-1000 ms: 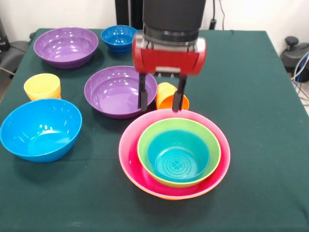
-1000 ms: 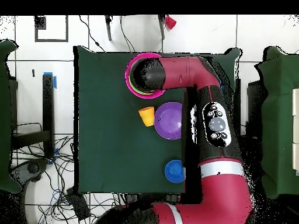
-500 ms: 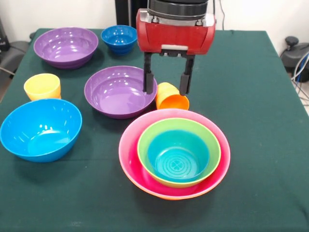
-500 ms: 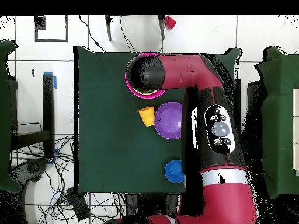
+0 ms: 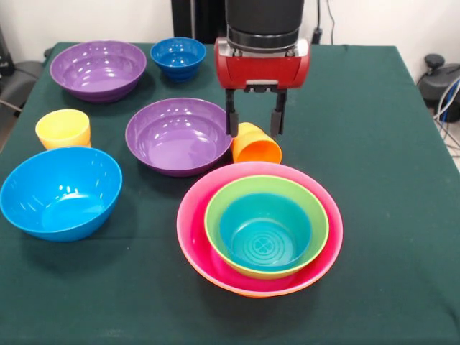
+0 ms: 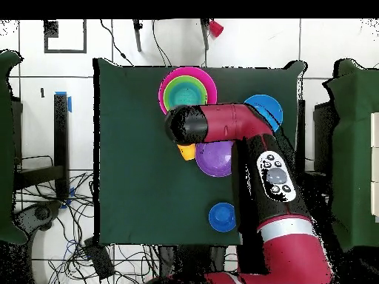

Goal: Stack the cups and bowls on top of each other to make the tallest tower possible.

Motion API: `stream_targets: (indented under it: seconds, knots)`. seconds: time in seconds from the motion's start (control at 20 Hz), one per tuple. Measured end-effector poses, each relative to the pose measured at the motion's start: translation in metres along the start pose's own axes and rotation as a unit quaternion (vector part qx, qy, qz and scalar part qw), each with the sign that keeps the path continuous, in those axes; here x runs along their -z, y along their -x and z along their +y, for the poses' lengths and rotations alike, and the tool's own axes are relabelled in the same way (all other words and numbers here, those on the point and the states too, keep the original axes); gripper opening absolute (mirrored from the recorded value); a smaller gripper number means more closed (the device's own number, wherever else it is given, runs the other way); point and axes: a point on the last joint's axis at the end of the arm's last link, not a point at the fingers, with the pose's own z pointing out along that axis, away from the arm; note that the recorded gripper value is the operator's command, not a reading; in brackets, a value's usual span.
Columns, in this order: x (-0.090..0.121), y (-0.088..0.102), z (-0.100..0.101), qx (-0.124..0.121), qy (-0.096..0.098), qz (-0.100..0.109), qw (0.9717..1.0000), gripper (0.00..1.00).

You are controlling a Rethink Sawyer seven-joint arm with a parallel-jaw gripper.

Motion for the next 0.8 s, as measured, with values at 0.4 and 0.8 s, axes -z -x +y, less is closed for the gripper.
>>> stream_targets:
  seconds: [0.4,0.8]
  knots:
    - [-0.042,-0.043,0.006,-0.005,0.025,0.007,0.9997,1.0]
    - [-0.061,-0.087,0.017,0.0,0.04,0.03,0.9987,1.0]
